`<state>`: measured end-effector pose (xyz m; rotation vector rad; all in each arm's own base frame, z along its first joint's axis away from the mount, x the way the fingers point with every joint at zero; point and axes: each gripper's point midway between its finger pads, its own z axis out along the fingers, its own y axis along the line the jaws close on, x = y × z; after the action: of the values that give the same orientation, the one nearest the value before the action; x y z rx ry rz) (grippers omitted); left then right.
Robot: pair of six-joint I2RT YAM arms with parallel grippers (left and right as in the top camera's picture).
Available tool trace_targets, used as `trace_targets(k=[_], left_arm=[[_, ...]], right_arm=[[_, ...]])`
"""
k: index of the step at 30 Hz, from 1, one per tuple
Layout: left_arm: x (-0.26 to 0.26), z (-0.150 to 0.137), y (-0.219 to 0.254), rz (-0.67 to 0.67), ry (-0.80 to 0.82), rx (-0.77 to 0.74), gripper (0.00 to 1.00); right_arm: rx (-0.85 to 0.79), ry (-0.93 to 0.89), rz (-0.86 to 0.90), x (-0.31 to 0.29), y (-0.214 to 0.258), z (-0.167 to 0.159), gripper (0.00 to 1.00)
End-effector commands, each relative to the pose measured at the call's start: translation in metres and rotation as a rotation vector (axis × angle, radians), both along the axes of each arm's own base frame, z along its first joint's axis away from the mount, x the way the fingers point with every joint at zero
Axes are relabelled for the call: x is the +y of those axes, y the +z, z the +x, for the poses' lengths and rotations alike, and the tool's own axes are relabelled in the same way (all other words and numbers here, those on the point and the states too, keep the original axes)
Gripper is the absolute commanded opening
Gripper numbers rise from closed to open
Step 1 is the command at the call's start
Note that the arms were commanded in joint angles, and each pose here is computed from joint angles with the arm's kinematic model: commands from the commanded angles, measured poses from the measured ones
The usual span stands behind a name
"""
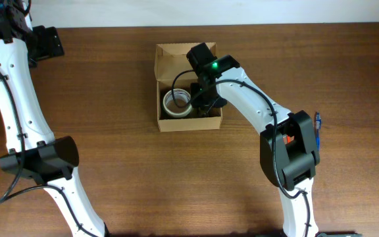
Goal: Pack container
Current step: 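Release the correction tape in the box and raise the right gripper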
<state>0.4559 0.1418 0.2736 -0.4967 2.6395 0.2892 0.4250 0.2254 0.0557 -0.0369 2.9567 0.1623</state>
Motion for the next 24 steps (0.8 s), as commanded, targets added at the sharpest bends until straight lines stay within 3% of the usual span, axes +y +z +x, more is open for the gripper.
trace_targets(k=[1, 6, 13, 17, 24], left_arm=[[-0.001, -0.003, 0.008, 0.001, -0.017, -0.014, 1.0], [-0.001, -0.003, 0.008, 0.001, -0.017, -0.014, 1.0], [-0.001, -0.003, 0.008, 0.001, -0.017, -0.014, 1.0], [-0.001, -0.003, 0.008, 0.001, -0.017, -0.014, 1.0], [-0.001, -0.003, 0.008, 0.001, -0.017, -0.014, 1.0]], right_arm=[[-0.027, 0.025, -0.026, -0.004, 0.0, 0.009, 0.48], [-0.086, 0.061, -0.021, 0.0, 0.021, 0.02, 0.48], [-0.226, 0.09, -0.007, 0.0, 0.095, 0.033, 0.48], [-0.302, 0.112, -0.011, -0.009, 0.141, 0.026, 0.49], [-0.467, 0.051, -0.17, -0.074, 0.222, 0.005, 0.52]])
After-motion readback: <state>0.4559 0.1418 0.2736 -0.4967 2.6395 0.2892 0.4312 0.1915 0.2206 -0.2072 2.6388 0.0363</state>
